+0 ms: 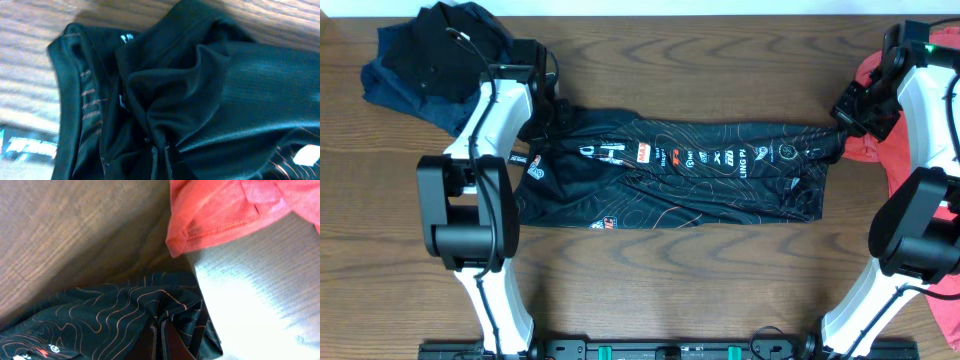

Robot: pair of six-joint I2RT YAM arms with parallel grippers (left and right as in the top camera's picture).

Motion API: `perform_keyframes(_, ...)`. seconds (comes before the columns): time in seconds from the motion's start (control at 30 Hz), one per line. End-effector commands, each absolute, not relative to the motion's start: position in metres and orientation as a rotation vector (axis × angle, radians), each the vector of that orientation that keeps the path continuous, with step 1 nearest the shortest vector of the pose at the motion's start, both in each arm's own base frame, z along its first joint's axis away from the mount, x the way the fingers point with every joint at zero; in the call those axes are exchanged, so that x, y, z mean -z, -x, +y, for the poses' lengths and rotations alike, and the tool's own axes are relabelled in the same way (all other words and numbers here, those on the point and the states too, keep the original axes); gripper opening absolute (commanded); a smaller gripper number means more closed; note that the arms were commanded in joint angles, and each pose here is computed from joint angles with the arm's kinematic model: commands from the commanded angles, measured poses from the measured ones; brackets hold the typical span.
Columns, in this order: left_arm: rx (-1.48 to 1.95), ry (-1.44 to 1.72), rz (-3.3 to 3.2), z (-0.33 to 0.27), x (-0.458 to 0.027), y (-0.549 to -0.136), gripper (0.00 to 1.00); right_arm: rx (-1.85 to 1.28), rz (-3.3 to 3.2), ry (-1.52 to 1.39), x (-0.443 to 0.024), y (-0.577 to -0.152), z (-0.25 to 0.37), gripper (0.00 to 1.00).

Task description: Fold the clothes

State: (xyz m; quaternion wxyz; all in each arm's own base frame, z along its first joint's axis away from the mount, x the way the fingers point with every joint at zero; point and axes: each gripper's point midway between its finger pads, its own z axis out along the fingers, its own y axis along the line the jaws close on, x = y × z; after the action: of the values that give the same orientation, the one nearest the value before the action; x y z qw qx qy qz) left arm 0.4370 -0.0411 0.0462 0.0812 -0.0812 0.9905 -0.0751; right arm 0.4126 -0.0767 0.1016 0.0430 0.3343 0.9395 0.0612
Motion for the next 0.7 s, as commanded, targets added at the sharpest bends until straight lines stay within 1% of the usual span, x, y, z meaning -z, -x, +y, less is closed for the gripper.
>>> perform_keyframes(0.0, 0.208, 0.232, 2.921, -0.036, -0.076, -0.433, 0.07, -0.176, 2.840, -1.018, -0.119, -0.413, -0.074, 0.01)
perform_keyframes(0.23, 0.170, 0.255, 3.051, -0.032, -0.071, -0.401, 0.07, -0.107, 2.917, -1.020, -0.113, -0.395, -0.069, 0.01)
perform_keyframes(0.3, 0.139, 0.259, 3.072, -0.029, -0.070, -0.396, 0.47, -0.055, 2.946, -0.998, -0.108, -0.389, -0.070, 0.01)
perform_keyframes(0.33, 0.114, 0.262, 3.087, -0.026, -0.069, -0.392, 0.61, -0.032, 2.972, -0.967, -0.105, -0.385, -0.068, 0.05)
perform_keyframes(0.37, 0.089, 0.264, 3.101, -0.024, -0.069, -0.388, 0.61, -0.016, 3.000, -0.937, -0.103, -0.381, -0.067, 0.19)
perform_keyframes(0.4, 0.071, 0.265, 3.110, -0.022, -0.069, -0.386, 0.63, -0.007, 3.023, -0.910, -0.101, -0.378, -0.065, 0.37)
perform_keyframes(0.43, 0.058, 0.266, 3.115, -0.021, -0.069, -0.385, 0.72, -0.005, 3.045, -0.878, -0.098, -0.375, -0.063, 0.55)
perform_keyframes(0.47, 0.058, 0.266, 3.114, -0.020, -0.069, -0.385, 0.79, -0.003, 3.056, -0.863, -0.097, -0.374, -0.061, 0.65)
perform_keyframes(0.5, 0.059, 0.265, 3.109, -0.021, -0.069, -0.386, 0.79, -0.002, 3.061, -0.858, -0.096, -0.373, -0.059, 0.68)
perform_keyframes(0.6, 0.071, 0.261, 3.075, -0.022, -0.070, -0.395, 0.80, 0.000, 3.062, -0.850, -0.095, -0.374, -0.057, 0.70)
perform_keyframes(0.67, 0.148, 0.208, 3.048, -0.030, -0.071, -0.402, 0.80, 0.000, 3.060, -0.849, -0.095, -0.374, -0.057, 0.72)
